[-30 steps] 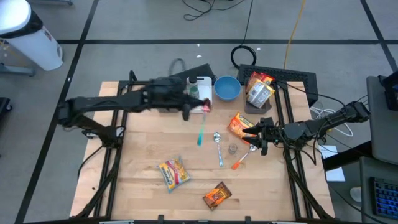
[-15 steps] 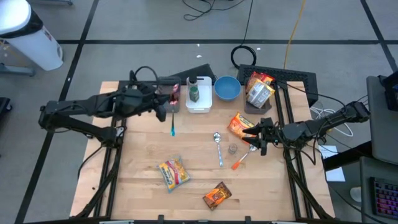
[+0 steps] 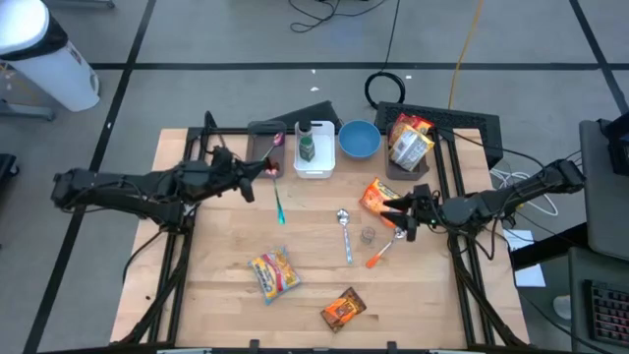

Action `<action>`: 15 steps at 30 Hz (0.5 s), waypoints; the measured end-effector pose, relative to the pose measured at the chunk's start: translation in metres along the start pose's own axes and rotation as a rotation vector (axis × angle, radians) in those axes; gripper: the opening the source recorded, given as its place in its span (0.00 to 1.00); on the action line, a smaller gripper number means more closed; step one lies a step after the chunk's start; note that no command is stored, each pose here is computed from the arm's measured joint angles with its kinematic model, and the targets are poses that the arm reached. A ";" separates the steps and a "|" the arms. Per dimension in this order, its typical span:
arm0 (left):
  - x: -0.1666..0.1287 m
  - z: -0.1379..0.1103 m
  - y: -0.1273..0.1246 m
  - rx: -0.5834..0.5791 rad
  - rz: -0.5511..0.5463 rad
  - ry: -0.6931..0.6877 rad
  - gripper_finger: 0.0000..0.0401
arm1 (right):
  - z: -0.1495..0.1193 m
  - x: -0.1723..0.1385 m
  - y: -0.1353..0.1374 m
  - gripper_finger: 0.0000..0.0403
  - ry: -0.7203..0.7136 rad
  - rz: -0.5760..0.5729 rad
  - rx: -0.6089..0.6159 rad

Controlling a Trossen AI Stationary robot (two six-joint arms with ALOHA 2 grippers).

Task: Pick & Place Food Item
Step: Put the blue spoon into the left black bin

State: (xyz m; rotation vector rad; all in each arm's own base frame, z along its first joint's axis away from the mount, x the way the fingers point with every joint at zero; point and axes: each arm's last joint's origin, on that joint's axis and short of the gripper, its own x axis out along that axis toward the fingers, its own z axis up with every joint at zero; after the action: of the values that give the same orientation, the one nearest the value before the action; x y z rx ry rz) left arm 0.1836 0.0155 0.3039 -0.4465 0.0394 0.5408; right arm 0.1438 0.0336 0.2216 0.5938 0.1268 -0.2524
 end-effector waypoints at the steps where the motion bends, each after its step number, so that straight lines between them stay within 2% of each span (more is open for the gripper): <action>1: -0.002 -0.005 0.004 -0.009 -0.005 -0.008 0.01 | 0.000 0.001 0.000 0.53 -0.003 -0.010 0.005; 6: -0.014 -0.022 0.022 -0.048 -0.007 -0.026 0.01 | -0.002 0.003 -0.002 0.53 -0.015 -0.048 0.001; 15: -0.041 -0.030 0.055 -0.065 -0.029 -0.117 0.02 | 0.000 0.012 -0.010 0.53 -0.038 -0.136 0.034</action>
State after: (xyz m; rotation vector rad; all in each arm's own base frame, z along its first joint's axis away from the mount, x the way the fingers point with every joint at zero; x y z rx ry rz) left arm 0.1225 0.0247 0.2605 -0.4774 -0.0974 0.5402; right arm 0.1523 0.0237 0.2138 0.6151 0.1267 -0.3984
